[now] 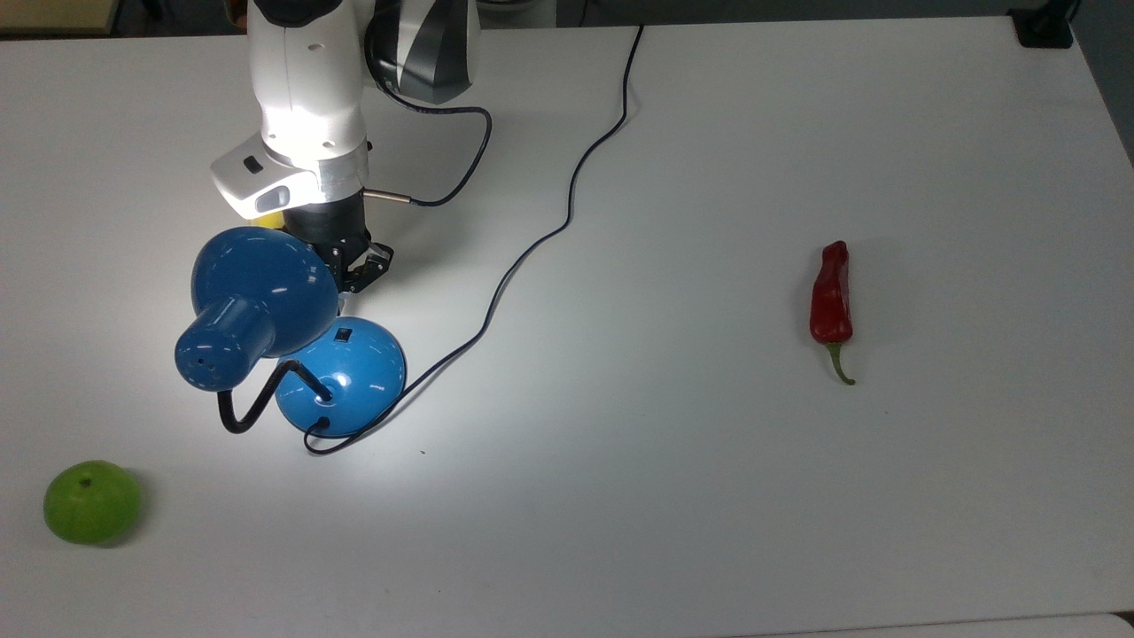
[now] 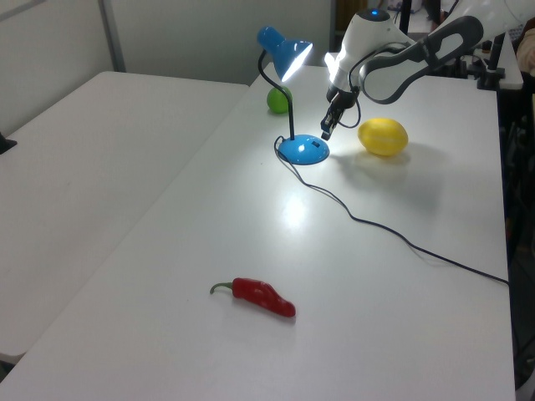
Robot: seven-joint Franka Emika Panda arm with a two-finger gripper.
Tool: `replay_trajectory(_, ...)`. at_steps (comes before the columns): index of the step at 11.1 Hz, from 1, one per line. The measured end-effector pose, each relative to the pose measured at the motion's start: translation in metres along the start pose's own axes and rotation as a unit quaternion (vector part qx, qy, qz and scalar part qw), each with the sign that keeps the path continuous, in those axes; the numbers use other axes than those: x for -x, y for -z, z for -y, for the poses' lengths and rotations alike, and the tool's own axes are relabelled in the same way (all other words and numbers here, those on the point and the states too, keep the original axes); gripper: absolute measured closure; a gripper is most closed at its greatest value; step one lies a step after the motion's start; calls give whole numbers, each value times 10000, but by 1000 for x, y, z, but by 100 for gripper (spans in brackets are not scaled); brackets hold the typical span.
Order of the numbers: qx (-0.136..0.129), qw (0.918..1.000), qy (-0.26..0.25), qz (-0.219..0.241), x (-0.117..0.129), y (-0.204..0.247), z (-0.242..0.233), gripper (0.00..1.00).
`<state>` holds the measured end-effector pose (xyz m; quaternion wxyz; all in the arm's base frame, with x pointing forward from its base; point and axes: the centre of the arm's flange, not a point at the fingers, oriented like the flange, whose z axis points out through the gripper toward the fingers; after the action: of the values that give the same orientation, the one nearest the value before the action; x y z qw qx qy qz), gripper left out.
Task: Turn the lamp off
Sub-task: 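Press down on the switch on the lamp base with the gripper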
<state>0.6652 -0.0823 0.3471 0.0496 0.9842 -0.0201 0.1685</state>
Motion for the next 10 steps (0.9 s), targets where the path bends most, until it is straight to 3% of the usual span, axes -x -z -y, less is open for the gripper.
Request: replay_trajectory(10, -13, 9998, 56, -188, -2, -18, 1, 99)
